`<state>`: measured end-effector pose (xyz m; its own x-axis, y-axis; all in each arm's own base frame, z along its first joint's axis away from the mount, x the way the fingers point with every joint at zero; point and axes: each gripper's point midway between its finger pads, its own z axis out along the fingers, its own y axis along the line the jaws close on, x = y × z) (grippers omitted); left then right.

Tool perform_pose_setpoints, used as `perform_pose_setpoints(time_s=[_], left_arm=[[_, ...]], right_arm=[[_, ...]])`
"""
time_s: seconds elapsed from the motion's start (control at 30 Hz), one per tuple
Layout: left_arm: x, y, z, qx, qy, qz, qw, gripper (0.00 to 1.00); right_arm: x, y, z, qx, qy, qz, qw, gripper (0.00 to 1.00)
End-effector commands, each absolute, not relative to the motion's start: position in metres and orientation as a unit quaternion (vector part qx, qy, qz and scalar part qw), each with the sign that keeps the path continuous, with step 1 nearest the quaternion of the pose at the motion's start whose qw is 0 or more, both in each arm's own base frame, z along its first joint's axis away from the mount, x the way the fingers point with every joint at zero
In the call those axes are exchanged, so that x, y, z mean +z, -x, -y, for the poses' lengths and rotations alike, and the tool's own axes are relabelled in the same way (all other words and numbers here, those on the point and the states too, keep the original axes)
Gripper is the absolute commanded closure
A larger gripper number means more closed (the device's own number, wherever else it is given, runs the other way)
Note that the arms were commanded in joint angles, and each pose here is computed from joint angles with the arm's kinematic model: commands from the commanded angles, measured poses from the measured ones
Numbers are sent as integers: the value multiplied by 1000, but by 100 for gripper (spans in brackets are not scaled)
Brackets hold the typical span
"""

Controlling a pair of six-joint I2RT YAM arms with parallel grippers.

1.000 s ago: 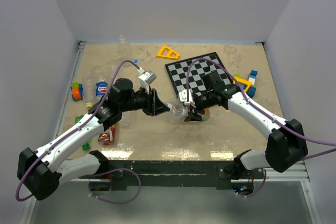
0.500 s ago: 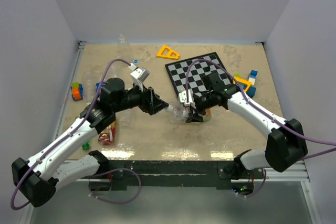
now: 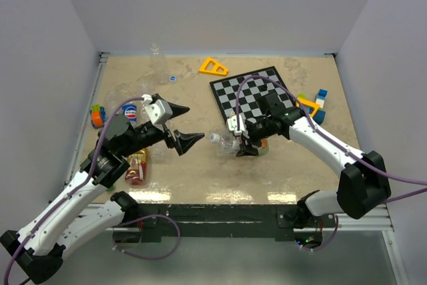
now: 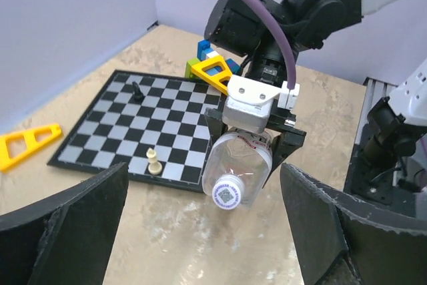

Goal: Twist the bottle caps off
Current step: Unscrew the bottle cap from the plastic bottle.

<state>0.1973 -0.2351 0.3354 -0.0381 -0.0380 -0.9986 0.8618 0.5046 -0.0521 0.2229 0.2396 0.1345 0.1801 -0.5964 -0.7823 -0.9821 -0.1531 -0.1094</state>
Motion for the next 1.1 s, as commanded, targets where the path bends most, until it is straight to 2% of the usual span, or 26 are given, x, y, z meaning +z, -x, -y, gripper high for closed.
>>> perform_pose_setpoints(time_s=[0.0, 0.4, 0.6, 0.8, 0.97, 1.07], left_arm=[[336, -194, 245, -346, -417, -543, 641, 1], [303, -192, 266, -348, -499, -495, 620, 2], [290, -198, 279, -358, -525, -484, 602, 9], [273, -210, 286, -352, -538, -510, 571, 23], [262, -217, 287, -345, -533, -527, 565, 31], [262, -216, 288, -350, -534, -525, 562, 40]], right_arm=[[140, -223, -242, 300, 702, -556, 329, 91], [138, -223, -242, 302, 701, -557, 327, 91], [139, -223, -242, 302, 702, -556, 328, 91], [140, -222, -242, 302, 702, -555, 328, 91], [141, -222, -242, 302, 703, -554, 329, 91], [141, -222, -242, 302, 703, -553, 330, 91]])
